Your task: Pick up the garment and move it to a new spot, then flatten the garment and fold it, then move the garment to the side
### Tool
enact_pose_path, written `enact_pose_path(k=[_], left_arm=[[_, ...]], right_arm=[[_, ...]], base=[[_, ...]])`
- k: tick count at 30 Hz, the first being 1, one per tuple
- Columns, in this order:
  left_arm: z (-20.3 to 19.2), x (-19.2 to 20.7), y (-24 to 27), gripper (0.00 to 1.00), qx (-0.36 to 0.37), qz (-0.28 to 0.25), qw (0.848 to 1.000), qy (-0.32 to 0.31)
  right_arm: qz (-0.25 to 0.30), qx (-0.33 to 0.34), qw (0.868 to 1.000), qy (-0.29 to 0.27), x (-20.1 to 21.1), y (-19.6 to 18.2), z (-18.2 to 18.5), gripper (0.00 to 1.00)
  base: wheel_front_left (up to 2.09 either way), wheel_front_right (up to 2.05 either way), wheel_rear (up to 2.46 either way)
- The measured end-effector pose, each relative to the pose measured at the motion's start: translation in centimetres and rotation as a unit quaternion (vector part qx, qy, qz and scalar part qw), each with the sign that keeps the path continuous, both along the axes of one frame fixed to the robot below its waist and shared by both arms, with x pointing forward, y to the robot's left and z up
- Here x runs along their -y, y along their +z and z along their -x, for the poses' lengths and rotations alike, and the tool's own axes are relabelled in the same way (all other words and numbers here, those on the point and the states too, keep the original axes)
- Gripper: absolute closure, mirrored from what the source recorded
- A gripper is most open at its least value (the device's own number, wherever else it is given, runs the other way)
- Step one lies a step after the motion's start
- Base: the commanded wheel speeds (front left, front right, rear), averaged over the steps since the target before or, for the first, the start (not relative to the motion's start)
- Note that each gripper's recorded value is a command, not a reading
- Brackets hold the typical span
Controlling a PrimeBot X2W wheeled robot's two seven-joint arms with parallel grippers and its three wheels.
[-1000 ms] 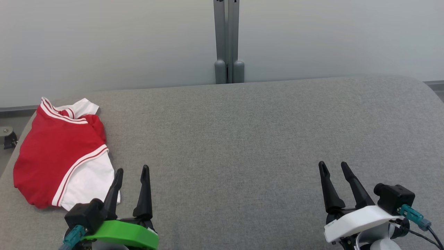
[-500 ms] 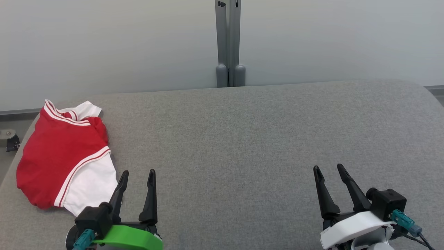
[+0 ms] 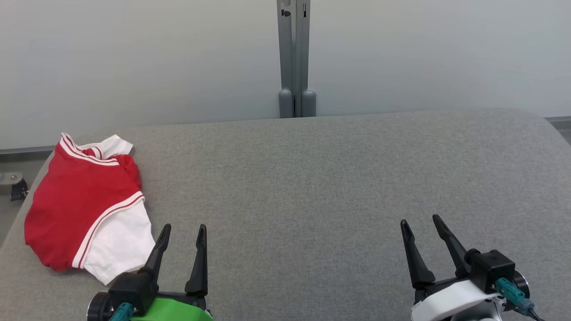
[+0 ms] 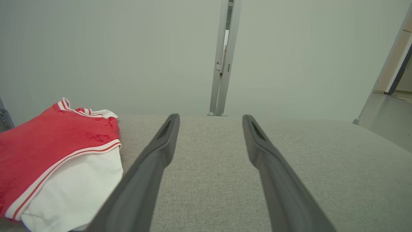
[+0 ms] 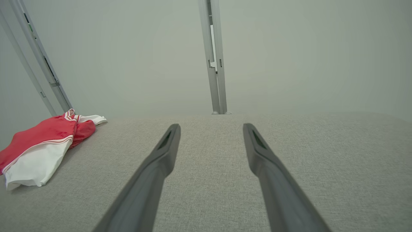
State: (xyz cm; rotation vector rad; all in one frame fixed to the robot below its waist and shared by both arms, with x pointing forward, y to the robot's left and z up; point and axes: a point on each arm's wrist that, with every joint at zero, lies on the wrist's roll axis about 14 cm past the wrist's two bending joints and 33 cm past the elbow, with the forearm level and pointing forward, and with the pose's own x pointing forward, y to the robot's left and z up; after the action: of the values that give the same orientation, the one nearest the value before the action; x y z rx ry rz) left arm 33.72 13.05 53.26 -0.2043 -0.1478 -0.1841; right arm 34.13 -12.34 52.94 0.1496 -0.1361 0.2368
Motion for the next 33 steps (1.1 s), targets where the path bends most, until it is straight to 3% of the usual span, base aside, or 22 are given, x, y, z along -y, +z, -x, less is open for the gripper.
enact_pose_path(k=[12, 33], left_arm=[[1.0, 0.3, -0.1, 0.00, 0.011, -0.028, 1.000, -0.003], [0.8, -0.2, -0.9, 0.00, -0.001, -0.028, 1.000, 0.003]], right_arm=[[0.032, 0.017, 0.999, -0.010, 0.5, 0.2, 0.8, 0.00], [0.028, 0.016, 0.999, -0.028, 1.6, 0.2, 0.7, 0.00]], base=[[0.00, 0.00, 0.00], [0.00, 0.00, 0.00]])
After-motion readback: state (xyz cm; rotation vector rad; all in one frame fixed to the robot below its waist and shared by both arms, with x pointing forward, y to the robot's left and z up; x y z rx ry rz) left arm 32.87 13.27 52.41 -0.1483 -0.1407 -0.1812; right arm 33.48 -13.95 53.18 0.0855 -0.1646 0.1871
